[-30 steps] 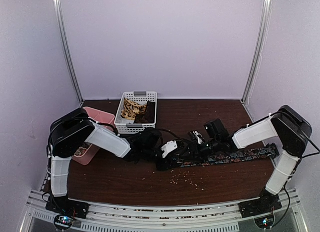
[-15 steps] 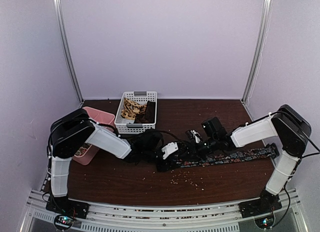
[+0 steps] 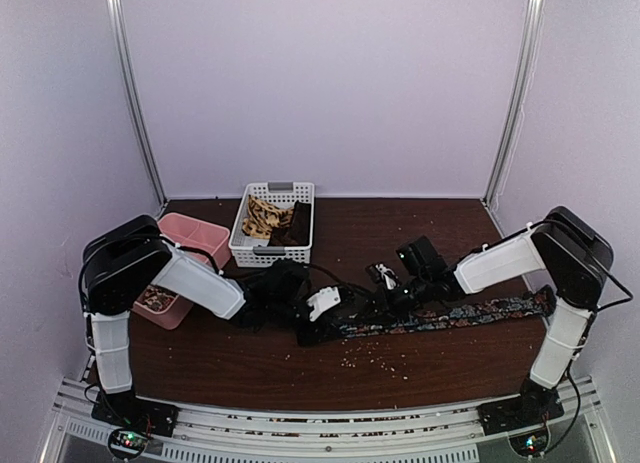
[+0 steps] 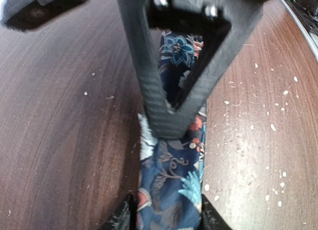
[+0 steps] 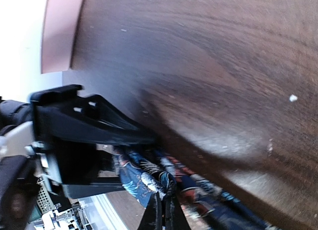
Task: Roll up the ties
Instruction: Roll the tie at the center of the board.
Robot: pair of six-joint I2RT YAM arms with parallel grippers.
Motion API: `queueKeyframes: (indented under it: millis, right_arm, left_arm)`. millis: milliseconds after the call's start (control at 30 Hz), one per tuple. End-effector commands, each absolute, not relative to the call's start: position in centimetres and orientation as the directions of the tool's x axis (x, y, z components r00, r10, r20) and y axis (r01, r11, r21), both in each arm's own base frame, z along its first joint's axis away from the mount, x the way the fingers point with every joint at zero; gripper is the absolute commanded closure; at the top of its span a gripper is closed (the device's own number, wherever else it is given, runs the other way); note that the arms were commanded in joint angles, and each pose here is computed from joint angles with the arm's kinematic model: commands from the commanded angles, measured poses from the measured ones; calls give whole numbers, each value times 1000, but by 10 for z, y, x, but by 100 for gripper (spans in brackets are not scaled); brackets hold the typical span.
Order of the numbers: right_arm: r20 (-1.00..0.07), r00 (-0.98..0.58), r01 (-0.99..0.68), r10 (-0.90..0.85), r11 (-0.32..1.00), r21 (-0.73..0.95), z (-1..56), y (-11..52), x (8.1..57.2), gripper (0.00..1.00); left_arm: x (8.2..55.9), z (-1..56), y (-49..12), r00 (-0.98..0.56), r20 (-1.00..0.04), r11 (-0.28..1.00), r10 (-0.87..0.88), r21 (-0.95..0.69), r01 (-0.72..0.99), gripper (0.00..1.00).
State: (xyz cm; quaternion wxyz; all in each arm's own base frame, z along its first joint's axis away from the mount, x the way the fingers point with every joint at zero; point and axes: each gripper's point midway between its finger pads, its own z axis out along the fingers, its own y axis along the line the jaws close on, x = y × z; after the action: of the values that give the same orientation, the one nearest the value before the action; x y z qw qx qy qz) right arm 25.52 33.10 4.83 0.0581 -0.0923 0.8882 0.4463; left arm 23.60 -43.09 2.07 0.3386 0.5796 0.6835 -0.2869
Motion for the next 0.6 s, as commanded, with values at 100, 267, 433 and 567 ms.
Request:
queueKeyframes:
  millis: [100,267,433,567]
  right_arm:
    - [-185,-975,-222,-124,605,764,26,330,257,100]
    - [-181,-975,-223,-131,627,747,17,327,257,100]
    - [-182,-975,-222,-129,632,743,16,325,256,100]
    - [-188,-974,-225,-126,628,745,17,326,258,100]
  left_arm:
    - [243,47,-428,-74,-840,197,537,40,980,44]
    - [245,75,-406,-76,-871,295,484,80,952,18]
    - [254,115,-376,-97,-933,470,347,83,879,2]
    - [258,107,-385,-142,-926,459,351,38,888,2]
